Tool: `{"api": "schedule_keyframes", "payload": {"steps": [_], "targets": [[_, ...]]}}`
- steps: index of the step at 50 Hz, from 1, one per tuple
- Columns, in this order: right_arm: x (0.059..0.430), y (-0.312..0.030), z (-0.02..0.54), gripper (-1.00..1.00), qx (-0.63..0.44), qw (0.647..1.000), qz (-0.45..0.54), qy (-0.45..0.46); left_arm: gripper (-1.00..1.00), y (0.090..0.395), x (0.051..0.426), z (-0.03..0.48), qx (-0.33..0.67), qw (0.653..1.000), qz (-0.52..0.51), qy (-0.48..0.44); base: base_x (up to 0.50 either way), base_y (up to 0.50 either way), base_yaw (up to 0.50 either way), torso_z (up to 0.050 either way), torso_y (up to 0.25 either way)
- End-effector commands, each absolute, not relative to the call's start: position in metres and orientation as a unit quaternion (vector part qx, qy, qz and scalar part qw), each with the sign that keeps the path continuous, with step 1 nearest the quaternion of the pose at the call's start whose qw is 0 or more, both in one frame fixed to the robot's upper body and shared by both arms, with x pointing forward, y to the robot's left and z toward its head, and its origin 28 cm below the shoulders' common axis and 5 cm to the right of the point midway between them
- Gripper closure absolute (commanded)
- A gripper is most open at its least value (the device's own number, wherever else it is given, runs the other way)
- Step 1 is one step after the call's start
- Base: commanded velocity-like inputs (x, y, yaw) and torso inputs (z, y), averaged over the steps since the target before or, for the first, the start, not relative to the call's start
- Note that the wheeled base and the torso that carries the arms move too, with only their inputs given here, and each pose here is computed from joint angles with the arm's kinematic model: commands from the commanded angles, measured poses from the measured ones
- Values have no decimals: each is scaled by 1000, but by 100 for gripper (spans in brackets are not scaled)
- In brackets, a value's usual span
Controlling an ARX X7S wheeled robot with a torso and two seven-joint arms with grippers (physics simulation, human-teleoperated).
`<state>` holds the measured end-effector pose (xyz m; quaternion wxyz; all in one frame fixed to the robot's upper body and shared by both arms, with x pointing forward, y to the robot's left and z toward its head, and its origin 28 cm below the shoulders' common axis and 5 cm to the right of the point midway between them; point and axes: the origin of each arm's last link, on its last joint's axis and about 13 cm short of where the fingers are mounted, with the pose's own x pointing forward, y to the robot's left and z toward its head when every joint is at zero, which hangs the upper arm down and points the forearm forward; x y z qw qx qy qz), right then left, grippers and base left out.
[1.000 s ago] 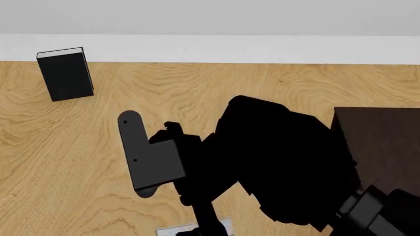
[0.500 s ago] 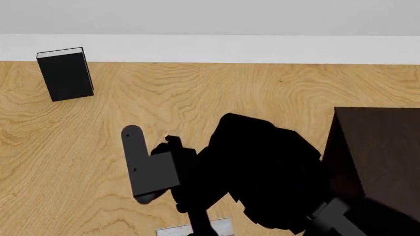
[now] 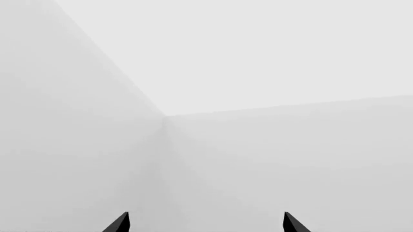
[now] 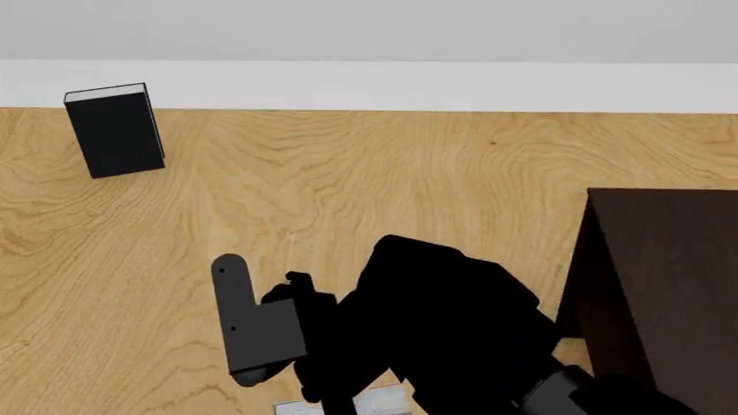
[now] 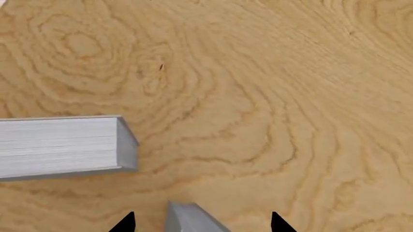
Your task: Pick up the book on the right and place it on the cabinet shelf.
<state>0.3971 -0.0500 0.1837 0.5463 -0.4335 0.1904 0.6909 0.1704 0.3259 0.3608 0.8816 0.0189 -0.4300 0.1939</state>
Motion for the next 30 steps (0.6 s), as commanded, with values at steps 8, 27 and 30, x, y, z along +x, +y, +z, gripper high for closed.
{"api": "schedule_keyframes", "payload": {"steps": [8, 27, 30], "targets": [[394, -45, 162, -100, -421, 545, 696, 204, -100, 328, 168, 358, 19, 883, 198, -426, 0, 0, 0, 0, 0], [392, -52, 146, -100, -424, 543, 685, 236, -100, 328, 168, 356, 17, 883, 200, -424, 0, 0, 0, 0, 0], [390, -54, 144, -100, -423, 541, 685, 241, -100, 329, 168, 355, 16, 883, 200, -424, 0, 0, 0, 0, 0]]}}
